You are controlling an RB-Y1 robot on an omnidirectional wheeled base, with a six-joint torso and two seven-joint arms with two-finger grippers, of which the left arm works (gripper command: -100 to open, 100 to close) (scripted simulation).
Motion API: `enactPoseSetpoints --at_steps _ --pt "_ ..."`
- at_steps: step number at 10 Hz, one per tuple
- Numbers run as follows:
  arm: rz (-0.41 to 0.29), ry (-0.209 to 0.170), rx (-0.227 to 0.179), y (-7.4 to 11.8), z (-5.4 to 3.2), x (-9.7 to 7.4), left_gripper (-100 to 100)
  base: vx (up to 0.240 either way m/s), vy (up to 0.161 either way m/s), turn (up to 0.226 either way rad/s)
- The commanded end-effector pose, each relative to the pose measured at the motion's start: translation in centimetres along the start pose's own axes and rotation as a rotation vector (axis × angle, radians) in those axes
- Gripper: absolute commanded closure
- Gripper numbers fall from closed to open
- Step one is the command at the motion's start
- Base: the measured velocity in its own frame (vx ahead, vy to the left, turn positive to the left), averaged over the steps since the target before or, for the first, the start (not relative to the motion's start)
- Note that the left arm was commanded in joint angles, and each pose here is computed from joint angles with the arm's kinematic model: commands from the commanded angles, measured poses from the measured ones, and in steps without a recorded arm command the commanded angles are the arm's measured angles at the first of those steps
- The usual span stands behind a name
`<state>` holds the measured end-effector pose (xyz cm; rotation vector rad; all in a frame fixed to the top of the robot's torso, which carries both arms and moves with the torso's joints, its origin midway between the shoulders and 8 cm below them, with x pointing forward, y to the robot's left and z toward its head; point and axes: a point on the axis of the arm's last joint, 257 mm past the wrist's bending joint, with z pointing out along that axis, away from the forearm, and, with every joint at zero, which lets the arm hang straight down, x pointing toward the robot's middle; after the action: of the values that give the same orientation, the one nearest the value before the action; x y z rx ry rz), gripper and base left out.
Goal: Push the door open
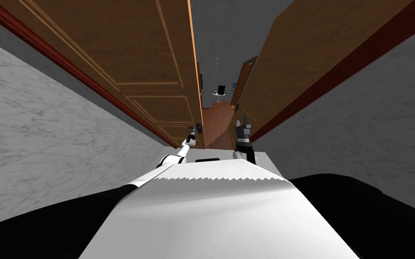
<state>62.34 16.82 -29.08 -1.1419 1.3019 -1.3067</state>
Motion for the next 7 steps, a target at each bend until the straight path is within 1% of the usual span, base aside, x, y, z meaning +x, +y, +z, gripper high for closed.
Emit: enactPoseSetpoints --at_steps 1,4,5,7 --pt "0.0 0.0 -0.003 0.1 -0.06 0.0 100 -0.024 0.007 -0.009" --pt "0.0 0.0 -0.003 0.1 -0.06 0.0 100 -0.002 0.001 -0.002" --pt "0.002 -0.017 -0.003 0.1 -0.08 -1.0 100 0.089 -0.044 0.03" --pt "0.003 -0.03 -0.004 0.2 -0.13 -1.8 100 0.144 -0.082 0.043"
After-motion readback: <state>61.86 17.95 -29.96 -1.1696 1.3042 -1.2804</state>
